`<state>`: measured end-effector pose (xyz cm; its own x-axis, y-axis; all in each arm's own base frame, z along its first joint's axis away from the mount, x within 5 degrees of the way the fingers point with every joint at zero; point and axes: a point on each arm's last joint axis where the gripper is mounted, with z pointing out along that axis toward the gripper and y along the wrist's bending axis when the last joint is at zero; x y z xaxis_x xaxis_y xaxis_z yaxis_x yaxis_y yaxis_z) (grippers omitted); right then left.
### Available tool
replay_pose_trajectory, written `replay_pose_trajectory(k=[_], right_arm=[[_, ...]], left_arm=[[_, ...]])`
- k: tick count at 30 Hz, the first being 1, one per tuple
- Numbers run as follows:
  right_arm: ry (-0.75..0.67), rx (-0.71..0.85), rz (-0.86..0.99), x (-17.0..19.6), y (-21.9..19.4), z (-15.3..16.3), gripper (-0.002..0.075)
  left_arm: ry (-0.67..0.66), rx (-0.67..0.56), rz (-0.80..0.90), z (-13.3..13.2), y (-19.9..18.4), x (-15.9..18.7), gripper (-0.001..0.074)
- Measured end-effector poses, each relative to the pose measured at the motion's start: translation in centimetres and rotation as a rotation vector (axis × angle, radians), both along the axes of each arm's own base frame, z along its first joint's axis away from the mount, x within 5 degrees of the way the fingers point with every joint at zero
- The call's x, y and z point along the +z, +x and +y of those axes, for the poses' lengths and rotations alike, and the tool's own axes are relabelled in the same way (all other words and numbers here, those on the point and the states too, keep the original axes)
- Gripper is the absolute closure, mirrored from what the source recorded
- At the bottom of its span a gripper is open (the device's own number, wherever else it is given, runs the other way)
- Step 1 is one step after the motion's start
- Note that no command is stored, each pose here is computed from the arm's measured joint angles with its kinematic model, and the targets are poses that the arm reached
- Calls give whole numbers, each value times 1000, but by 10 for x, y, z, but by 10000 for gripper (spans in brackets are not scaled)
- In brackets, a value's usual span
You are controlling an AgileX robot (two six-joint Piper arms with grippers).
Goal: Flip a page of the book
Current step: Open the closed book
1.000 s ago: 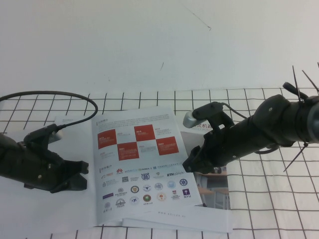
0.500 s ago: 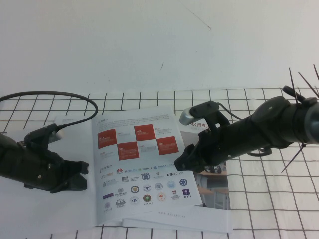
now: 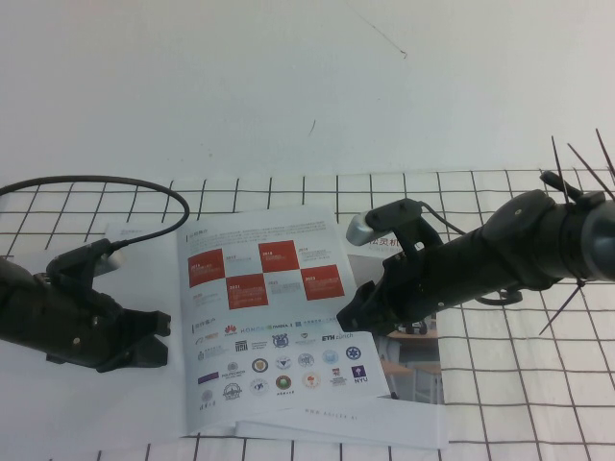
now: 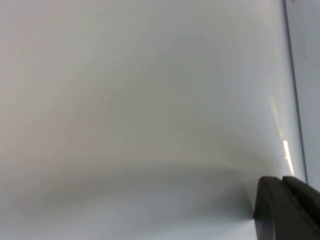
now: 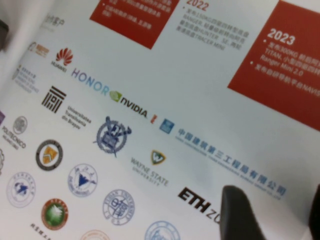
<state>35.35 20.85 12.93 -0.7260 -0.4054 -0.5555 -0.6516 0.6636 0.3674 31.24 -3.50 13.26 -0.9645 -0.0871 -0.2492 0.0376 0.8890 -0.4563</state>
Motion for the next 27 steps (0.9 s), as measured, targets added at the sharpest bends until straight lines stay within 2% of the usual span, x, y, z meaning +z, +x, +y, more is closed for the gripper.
replay_pose_trajectory(k=[8,16,23,27], right_arm=[[37,18,17,-2,-1,3,407],[183,52,53,-7,-2,11,406],[334,111,40,5,-6,21,406],[353,125,33,6,-7,23,405]], left_arm=[[0,0,0,0,0,0,738],[0,0,0,0,0,0,738],[0,0,0,0,0,0,738],[0,0,0,0,0,0,738]])
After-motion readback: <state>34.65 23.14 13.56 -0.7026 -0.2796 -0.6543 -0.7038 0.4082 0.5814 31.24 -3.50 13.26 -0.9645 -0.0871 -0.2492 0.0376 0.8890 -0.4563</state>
